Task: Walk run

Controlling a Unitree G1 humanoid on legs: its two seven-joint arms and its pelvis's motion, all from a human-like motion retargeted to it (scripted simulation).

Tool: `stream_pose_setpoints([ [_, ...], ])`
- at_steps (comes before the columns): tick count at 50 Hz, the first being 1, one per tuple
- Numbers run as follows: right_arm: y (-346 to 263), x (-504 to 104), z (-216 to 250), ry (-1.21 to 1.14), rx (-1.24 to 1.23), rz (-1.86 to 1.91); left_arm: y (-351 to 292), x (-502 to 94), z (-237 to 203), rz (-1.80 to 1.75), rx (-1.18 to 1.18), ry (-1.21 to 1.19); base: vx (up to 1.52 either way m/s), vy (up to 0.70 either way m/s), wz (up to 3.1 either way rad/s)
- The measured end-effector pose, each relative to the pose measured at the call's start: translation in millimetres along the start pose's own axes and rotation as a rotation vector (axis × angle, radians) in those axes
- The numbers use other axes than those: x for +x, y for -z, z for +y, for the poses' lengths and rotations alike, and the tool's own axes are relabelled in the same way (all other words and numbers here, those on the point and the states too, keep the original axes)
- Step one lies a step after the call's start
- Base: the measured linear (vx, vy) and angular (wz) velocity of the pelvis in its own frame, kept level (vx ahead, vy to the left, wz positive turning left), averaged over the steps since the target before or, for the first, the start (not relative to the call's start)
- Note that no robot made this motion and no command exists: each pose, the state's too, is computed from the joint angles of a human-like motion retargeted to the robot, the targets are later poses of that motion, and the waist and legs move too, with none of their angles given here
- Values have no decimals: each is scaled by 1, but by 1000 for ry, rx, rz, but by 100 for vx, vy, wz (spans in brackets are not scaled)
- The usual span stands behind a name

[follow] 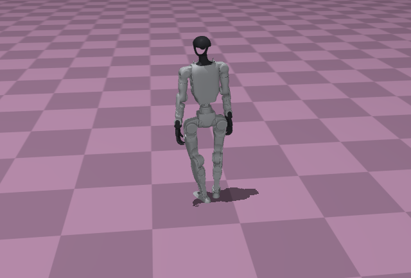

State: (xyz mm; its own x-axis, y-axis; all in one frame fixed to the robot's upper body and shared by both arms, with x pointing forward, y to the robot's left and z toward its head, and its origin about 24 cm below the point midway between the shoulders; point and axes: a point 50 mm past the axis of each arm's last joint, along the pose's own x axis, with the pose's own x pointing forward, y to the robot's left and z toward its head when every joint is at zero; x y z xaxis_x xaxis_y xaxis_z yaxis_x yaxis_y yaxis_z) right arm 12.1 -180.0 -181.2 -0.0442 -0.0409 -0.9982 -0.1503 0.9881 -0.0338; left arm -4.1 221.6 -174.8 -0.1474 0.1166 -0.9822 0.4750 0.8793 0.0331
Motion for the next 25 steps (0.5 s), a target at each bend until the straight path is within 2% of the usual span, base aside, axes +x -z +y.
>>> stream_pose_setpoints([
  [5,-9,0,5,-6,85,-68,-5,-4,15,37,55,6,-11,3,-116],
  [10,4,0,3,9,47,-10,-17,-7,32,-23,50,-67,-9,1,-92],
  [17,53,-2,13,-55,89,171,-30,-5,13,-68,24,-19,10,3,-20],
  [25,91,-8,36,-160,163,299,-26,-4,5,-58,100,17,18,-5,14],
])
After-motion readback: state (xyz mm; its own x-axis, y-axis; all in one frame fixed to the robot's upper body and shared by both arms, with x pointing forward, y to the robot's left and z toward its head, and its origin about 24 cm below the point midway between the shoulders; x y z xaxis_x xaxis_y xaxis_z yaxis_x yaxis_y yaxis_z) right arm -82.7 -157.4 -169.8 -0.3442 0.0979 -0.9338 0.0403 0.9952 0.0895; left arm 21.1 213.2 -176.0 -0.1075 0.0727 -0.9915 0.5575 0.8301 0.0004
